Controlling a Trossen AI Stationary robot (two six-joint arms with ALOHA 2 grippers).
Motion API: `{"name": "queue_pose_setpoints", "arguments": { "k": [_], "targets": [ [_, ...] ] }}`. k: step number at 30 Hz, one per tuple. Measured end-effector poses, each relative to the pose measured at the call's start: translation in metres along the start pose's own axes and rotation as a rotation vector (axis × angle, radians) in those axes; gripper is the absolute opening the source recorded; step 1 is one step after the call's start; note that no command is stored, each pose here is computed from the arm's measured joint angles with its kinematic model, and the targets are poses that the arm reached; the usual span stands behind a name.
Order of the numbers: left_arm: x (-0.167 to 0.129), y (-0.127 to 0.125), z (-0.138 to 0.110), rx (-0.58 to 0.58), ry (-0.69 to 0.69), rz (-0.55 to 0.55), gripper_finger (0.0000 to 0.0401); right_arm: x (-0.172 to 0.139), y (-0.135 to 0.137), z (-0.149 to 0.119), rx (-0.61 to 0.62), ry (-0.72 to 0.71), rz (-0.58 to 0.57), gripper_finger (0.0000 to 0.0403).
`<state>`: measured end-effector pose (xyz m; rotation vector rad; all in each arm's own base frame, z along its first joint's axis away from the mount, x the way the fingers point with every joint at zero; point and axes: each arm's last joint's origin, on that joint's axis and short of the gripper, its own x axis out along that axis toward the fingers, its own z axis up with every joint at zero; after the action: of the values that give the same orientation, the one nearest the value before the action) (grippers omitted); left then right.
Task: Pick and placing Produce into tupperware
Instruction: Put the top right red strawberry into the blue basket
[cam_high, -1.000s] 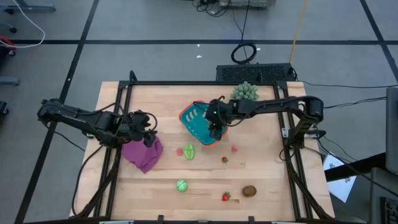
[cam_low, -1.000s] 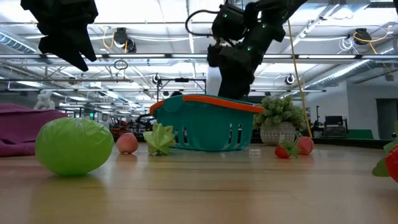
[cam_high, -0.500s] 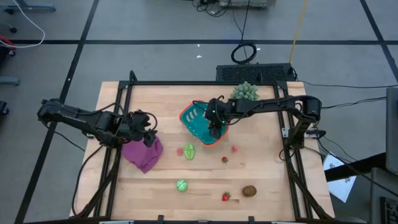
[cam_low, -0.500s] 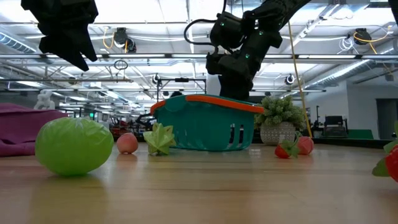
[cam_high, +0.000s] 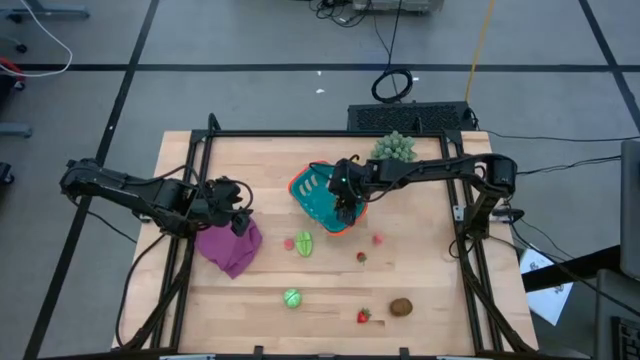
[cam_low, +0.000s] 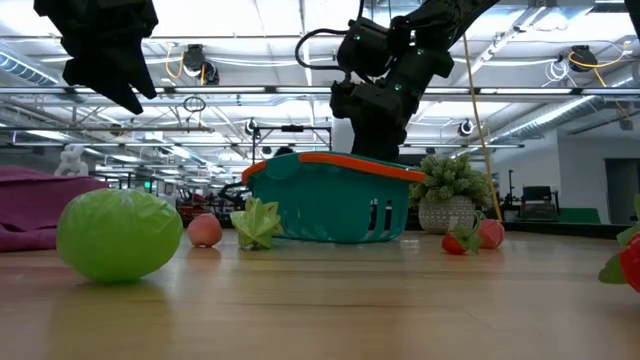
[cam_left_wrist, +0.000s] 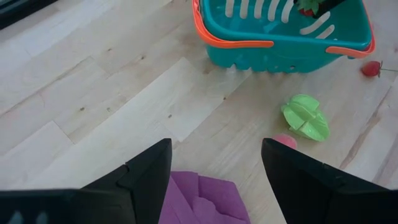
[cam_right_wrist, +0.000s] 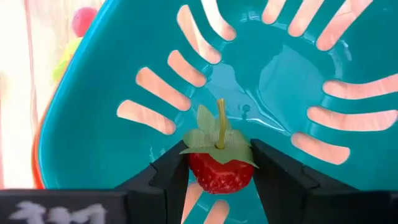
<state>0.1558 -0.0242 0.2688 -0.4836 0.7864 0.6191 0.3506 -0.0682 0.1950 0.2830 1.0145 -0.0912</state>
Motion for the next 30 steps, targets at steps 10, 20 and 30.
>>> {"name": "queue_pose_setpoints", "arguments": {
  "k": [10,20,30],
  "targets": [
    [0.0000,0.0000,0.0000,0.015,-0.001,0.000,0.0253,0.0005,0.0034,0.0002,-0.027,-0.004,0.009,0.0153],
    [0.0000,0.0000,0.0000,0.016,0.000,0.000,0.0253,0.0006,0.0046,0.0001,-0.029,-0.002,0.032,0.0153],
    [0.0000,0.0001,0.0001,0.017,-0.002,0.002,0.0253,0.0006,0.0050,-0.0022,-0.020,0.023,0.055,0.0153]
  ]
}}
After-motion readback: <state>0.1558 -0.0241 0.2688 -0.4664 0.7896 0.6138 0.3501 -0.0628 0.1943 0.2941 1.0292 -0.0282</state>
